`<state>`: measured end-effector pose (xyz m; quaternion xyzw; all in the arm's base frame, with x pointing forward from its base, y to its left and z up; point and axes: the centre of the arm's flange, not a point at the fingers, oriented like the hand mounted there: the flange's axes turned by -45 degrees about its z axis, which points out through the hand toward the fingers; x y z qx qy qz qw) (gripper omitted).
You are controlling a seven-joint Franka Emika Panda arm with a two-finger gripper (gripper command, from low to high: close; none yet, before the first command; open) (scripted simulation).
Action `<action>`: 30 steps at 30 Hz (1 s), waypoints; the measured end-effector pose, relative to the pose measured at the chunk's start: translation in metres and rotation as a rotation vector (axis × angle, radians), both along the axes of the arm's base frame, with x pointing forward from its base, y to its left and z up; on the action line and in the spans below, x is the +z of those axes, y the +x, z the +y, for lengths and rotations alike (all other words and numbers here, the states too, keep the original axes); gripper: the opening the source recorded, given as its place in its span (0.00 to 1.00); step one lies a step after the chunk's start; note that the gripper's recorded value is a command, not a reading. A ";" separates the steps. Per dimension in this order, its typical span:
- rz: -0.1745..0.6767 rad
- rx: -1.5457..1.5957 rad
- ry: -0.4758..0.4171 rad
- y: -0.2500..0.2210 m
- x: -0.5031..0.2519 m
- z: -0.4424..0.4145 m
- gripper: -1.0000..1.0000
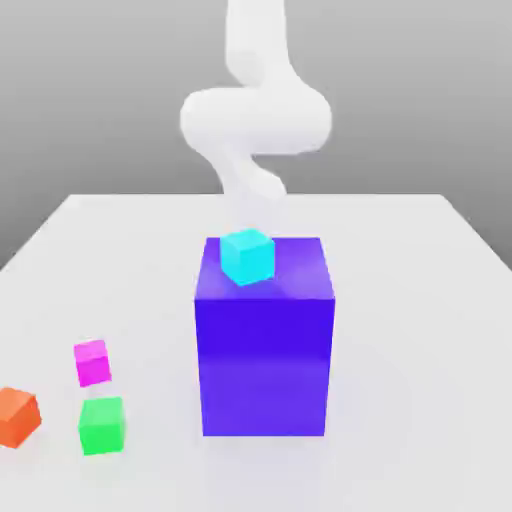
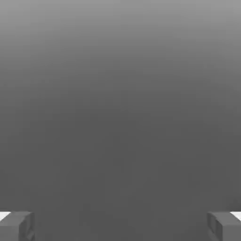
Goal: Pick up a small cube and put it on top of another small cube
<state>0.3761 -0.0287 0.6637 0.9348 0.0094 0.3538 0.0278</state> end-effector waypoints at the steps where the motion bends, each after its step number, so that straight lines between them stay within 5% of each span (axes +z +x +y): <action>1: 0.034 0.005 -0.027 0.010 -0.021 -0.013 0.50; 10: 0.334 0.085 -0.166 0.034 -0.207 -0.129 0.50; 20: 0.628 0.249 -0.143 -0.057 -0.400 -0.216 0.50; 24: 0.710 0.305 -0.083 -0.117 -0.462 -0.231 0.50; 30: 0.726 0.343 -0.083 -0.122 -0.519 -0.227 0.50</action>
